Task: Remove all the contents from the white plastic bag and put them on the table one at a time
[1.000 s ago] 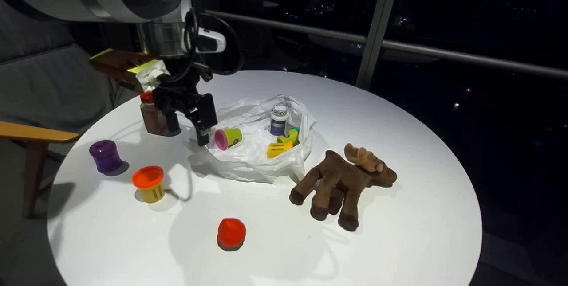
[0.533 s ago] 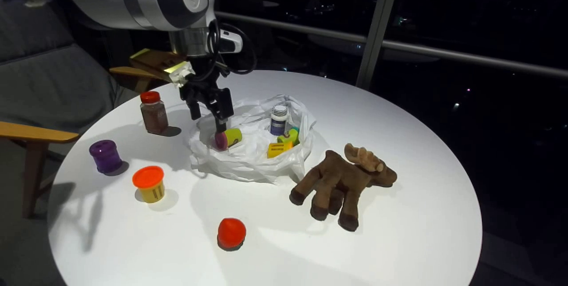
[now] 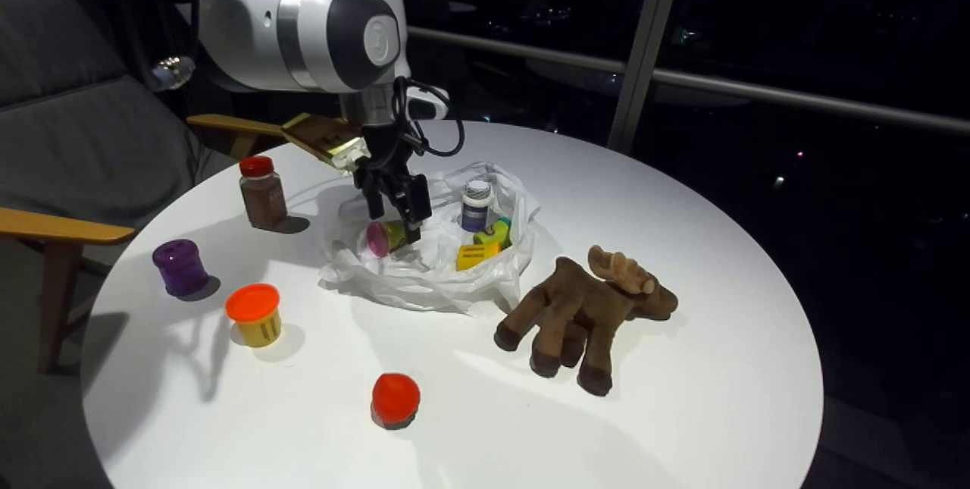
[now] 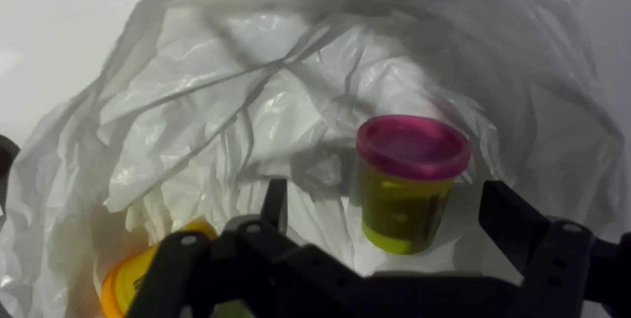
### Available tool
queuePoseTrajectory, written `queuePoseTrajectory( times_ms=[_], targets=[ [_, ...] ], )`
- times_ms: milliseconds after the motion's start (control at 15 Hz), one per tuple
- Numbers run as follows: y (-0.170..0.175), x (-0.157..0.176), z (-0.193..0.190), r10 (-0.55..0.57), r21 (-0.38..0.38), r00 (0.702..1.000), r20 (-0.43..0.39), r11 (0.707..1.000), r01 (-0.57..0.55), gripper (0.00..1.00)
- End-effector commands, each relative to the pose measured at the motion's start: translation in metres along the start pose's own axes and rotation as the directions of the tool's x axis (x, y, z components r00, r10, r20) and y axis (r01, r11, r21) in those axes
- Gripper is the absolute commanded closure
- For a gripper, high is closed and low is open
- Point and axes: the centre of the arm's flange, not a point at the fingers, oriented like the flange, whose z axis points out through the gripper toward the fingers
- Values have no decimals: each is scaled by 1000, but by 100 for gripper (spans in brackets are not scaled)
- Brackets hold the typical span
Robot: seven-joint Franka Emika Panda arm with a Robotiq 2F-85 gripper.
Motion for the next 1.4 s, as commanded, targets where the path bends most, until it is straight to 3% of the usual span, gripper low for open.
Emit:
queuePoseTrajectory(
  times_ms=[0,67,133,267,667,1067,1333],
  targets=[
    [-4,18,5,36,0,999,11,999,-36,0],
    [-5,17,8,25,3,999,23,1000,-25,2],
    [-7,16,10,18,7,999,36,1000,-18,21],
    [-11,14,15,3,12,998,64,1000,-4,30],
    [-7,10,0,16,23,998,60,1000,-18,77],
    [36,7,-50,86,-16,996,1,996,-86,77],
    [82,-27,-88,90,-38,996,20,995,-90,77]
  ],
)
